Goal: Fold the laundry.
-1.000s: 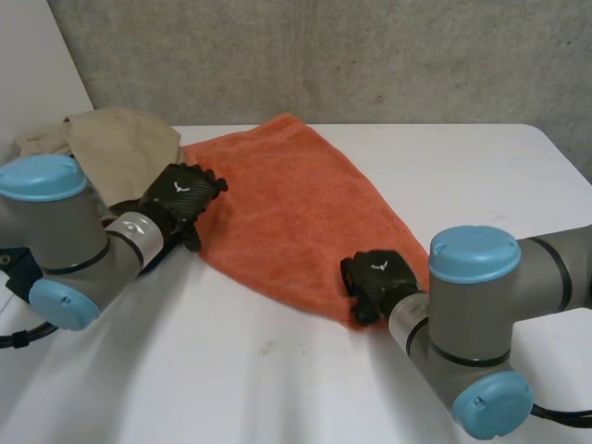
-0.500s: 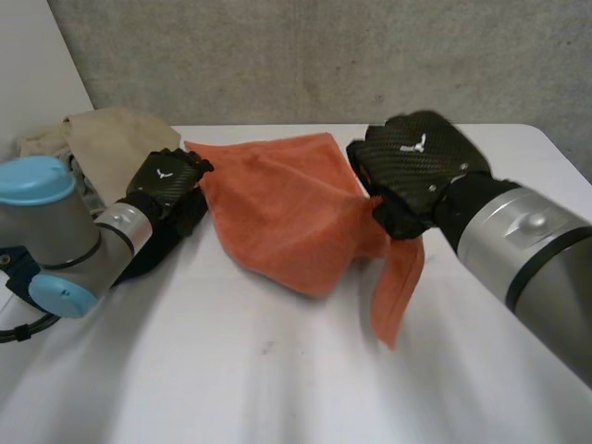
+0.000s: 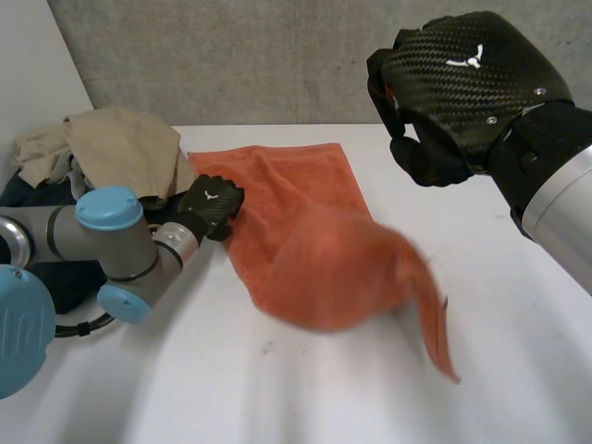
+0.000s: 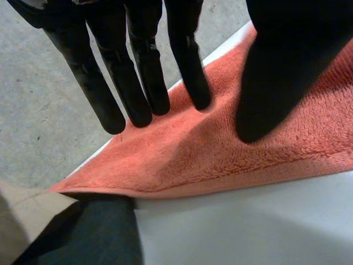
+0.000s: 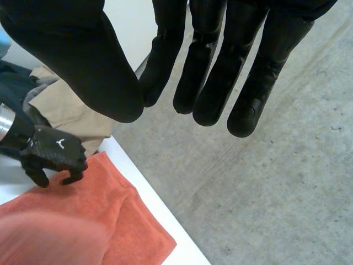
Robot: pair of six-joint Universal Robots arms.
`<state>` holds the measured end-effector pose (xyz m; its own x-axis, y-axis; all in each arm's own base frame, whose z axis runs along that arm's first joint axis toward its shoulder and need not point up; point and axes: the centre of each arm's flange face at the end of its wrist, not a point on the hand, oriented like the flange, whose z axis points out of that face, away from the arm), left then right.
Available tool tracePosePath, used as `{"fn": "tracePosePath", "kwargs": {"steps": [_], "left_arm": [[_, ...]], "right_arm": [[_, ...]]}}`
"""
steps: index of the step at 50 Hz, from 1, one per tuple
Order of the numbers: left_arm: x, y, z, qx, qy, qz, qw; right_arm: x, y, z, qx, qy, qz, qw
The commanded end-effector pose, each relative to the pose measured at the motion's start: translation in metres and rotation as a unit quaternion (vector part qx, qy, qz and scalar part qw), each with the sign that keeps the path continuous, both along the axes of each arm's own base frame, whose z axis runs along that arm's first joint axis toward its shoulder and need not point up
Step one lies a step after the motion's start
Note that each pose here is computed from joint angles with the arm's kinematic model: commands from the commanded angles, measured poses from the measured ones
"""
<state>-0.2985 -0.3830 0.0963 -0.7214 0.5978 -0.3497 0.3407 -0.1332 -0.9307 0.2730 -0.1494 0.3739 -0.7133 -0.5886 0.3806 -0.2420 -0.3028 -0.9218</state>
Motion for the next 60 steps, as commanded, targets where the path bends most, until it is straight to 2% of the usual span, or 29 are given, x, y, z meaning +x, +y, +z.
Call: {"fn": "tracePosePath", "kwargs": {"steps": [1,6,11,15,16,21,23,27,29,35,39,44,50,56,60], "left_arm": [[-0.016,0.011,-0.002,0.004,0.003,-0.018,1.000],[-0.026,0.022,0.015,-0.010,0.007,-0.028,1.000],[-0.022,0.027,0.042,-0.032,0.013,-0.026,0.999],[-0.018,0.032,0.052,-0.037,0.013,-0.025,0.999],[-0.017,0.033,0.054,-0.038,0.013,-0.023,0.999],[0.001,0.022,0.052,-0.031,0.010,0.004,0.999],[0.012,0.018,0.048,-0.023,0.007,0.018,1.000],[0.016,0.020,0.046,-0.012,0.006,0.024,1.000],[0.017,0.023,0.049,-0.011,0.008,0.025,1.000],[0.021,0.033,0.057,-0.010,0.008,0.023,1.000],[0.022,0.035,0.059,-0.011,0.008,0.023,1.000],[0.022,0.033,0.060,-0.014,0.010,0.024,1.000],[0.022,0.033,0.061,-0.016,0.010,0.025,1.000],[0.021,0.034,0.060,-0.015,0.009,0.021,1.000],[0.021,0.034,0.061,-0.017,0.007,0.021,1.000]], "right_arm": [[-0.002,-0.003,0.003,0.000,-0.007,-0.008,1.000],[-0.010,-0.017,0.001,0.003,-0.004,-0.033,0.999],[-0.023,-0.036,-0.018,0.038,0.023,-0.067,0.997],[-0.029,-0.054,-0.062,0.121,0.059,-0.087,0.987],[-0.029,-0.059,-0.086,0.163,0.074,-0.088,0.980],[-0.015,-0.051,-0.137,0.253,0.084,-0.050,0.963],[0.001,-0.037,-0.149,0.274,0.070,-0.010,0.959],[0.017,-0.025,-0.167,0.288,0.067,0.022,0.955],[0.024,-0.021,-0.186,0.294,0.088,0.033,0.951],[0.030,-0.015,-0.215,0.262,0.157,0.039,0.951],[0.024,-0.024,-0.223,0.207,0.221,-0.015,0.953],[0.018,-0.035,-0.223,0.180,0.228,-0.065,0.955],[0.012,-0.031,-0.226,0.185,0.240,-0.068,0.951],[-0.014,-0.036,-0.191,0.140,0.234,-0.101,0.957],[-0.052,-0.069,-0.186,0.118,0.289,-0.164,0.936]]}}
